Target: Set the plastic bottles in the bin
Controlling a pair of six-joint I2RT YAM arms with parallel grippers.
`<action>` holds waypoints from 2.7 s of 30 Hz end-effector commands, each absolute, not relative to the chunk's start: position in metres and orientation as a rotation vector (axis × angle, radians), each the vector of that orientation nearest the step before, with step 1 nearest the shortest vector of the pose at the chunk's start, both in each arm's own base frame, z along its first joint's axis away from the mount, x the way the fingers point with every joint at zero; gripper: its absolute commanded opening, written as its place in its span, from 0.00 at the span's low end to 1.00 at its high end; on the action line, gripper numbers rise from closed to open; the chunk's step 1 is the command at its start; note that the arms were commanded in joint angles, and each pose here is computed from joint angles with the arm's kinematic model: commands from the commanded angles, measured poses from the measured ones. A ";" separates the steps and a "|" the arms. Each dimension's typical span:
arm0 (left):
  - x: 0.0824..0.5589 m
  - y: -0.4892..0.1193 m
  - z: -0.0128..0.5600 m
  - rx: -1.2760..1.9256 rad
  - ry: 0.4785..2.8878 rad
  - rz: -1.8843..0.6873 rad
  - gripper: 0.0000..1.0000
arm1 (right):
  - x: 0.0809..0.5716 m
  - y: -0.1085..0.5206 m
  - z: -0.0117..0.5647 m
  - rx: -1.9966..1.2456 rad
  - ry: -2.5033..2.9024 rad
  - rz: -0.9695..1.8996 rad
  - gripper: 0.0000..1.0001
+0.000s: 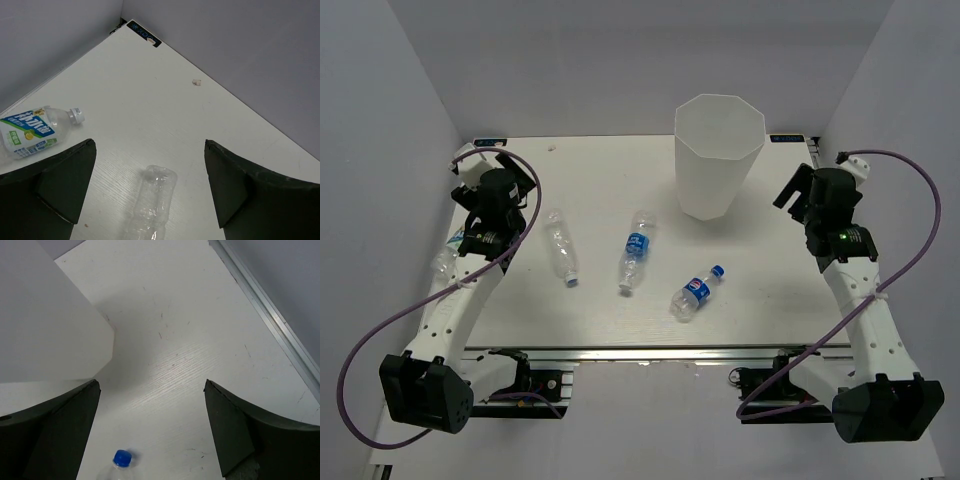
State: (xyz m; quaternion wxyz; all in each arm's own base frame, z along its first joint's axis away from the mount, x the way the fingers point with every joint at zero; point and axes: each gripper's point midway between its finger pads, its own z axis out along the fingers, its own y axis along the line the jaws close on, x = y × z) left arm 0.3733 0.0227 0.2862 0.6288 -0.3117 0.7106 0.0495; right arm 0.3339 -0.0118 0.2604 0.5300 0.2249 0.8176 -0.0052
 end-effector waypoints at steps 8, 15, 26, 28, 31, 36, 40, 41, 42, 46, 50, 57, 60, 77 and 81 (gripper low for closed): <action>0.381 0.003 0.274 -0.631 1.701 0.021 0.98 | 0.299 0.042 0.246 0.384 2.020 0.322 0.89; 0.393 -0.028 0.246 -0.515 1.820 -0.103 0.98 | 0.250 0.129 0.145 0.287 2.368 0.590 0.89; 0.397 -0.056 0.213 -0.311 1.949 -0.170 0.98 | 0.244 0.191 0.077 0.460 2.434 0.570 0.89; 0.396 -0.055 0.210 -0.308 1.953 -0.162 0.98 | 0.244 0.188 0.065 0.539 2.445 0.532 0.89; 0.397 -0.058 0.209 -0.296 1.960 -0.163 0.98 | 0.244 0.185 0.062 0.570 2.448 0.498 0.89; 0.398 -0.062 0.206 -0.285 1.971 -0.179 0.98 | 0.242 0.180 0.030 0.534 2.546 0.345 0.76; 0.398 -0.064 0.207 -0.280 1.970 -0.189 0.98 | 0.255 0.192 0.038 0.465 2.510 0.391 0.51; 0.398 -0.064 0.207 -0.281 1.970 -0.192 0.98 | 0.260 0.196 0.045 0.415 2.490 0.410 0.41; 0.398 -0.064 0.208 -0.283 1.968 -0.192 0.98 | 0.265 0.201 0.054 0.362 2.471 0.435 0.36; 0.396 -0.065 0.212 -0.285 1.957 -0.205 0.98 | 0.279 0.246 0.129 -0.134 2.259 0.649 0.29; 0.395 -0.065 0.217 -0.292 1.937 -0.216 0.98 | 0.255 0.285 0.245 -0.548 1.835 0.894 0.29; 0.394 -0.065 0.224 -0.312 1.908 -0.232 0.98 | 0.309 0.248 0.409 -0.354 1.443 0.582 0.31; 0.392 -0.060 0.221 -0.356 1.921 -0.211 0.98 | 0.360 0.216 0.447 -0.182 1.436 0.319 0.37; 0.366 -0.053 0.178 -0.590 2.022 -0.224 0.98 | 0.514 0.145 0.402 -0.199 1.681 -0.083 0.88; 0.359 -0.052 0.170 -0.609 2.048 -0.220 0.98 | 0.497 0.156 0.427 -0.270 1.630 -0.015 0.89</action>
